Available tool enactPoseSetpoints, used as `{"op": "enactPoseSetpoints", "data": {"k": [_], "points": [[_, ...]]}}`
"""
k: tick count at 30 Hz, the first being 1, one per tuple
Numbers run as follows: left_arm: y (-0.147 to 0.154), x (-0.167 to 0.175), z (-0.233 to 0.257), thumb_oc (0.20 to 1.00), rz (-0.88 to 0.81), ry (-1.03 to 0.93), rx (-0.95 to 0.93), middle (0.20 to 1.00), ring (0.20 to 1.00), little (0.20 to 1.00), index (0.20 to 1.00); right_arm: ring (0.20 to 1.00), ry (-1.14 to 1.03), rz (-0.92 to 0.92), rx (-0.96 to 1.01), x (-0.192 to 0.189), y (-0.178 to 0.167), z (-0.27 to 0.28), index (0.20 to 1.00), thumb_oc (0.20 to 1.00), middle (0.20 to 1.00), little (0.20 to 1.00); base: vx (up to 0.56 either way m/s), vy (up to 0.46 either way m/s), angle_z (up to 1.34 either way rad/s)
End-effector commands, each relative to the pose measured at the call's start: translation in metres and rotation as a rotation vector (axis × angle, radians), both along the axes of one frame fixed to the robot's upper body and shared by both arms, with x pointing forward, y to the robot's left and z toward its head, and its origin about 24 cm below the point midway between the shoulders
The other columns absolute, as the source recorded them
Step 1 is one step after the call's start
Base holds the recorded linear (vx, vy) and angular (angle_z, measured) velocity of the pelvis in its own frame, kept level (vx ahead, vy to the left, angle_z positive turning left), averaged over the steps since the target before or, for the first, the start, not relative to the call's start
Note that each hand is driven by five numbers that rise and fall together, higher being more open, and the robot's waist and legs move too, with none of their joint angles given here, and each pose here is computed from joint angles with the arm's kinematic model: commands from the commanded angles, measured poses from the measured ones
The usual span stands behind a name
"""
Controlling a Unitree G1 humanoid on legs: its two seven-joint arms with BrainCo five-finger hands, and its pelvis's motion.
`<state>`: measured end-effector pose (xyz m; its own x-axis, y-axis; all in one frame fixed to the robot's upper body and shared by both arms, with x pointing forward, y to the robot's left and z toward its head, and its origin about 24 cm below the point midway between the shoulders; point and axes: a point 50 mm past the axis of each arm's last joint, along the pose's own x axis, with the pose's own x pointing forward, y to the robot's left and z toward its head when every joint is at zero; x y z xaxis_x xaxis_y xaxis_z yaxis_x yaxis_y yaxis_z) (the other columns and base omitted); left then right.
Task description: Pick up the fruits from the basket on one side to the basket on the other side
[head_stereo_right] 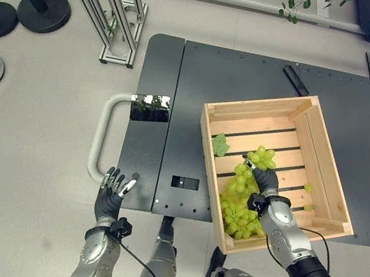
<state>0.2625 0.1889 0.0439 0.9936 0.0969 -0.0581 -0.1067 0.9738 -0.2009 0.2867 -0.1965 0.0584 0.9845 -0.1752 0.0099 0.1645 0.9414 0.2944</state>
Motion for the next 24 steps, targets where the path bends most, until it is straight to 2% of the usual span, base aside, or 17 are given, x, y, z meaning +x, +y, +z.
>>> {"op": "enactPoseSetpoints", "data": {"k": [1,11,17,24], "points": [[0.003,-0.005,0.012,1.0,-0.013,-0.073,0.026,1.0,1.0,1.0,1.0,0.2,-0.182,-0.014,-0.112,0.002,-0.018,0.044,0.2,0.2,0.2,0.2,0.05,0.017,-0.08],[0.007,-0.013,-0.001,1.0,-0.057,-0.004,0.094,1.0,1.0,1.0,1.0,0.2,-0.289,0.031,-0.223,0.005,-0.025,0.082,0.2,0.2,0.2,0.2,0.07,0.005,-0.05],[-0.001,-0.01,-0.001,1.0,-0.133,0.0,0.171,1.0,1.0,1.0,1.0,0.2,-0.295,0.171,-0.282,0.013,-0.006,0.089,0.2,0.2,0.2,0.2,0.07,0.002,0.0],[-0.028,0.005,0.009,1.0,-0.27,-0.049,0.266,1.0,1.0,1.0,1.0,0.2,-0.226,0.382,-0.351,0.025,0.042,0.076,0.2,0.2,0.2,0.2,0.07,-0.005,-0.08]]}}
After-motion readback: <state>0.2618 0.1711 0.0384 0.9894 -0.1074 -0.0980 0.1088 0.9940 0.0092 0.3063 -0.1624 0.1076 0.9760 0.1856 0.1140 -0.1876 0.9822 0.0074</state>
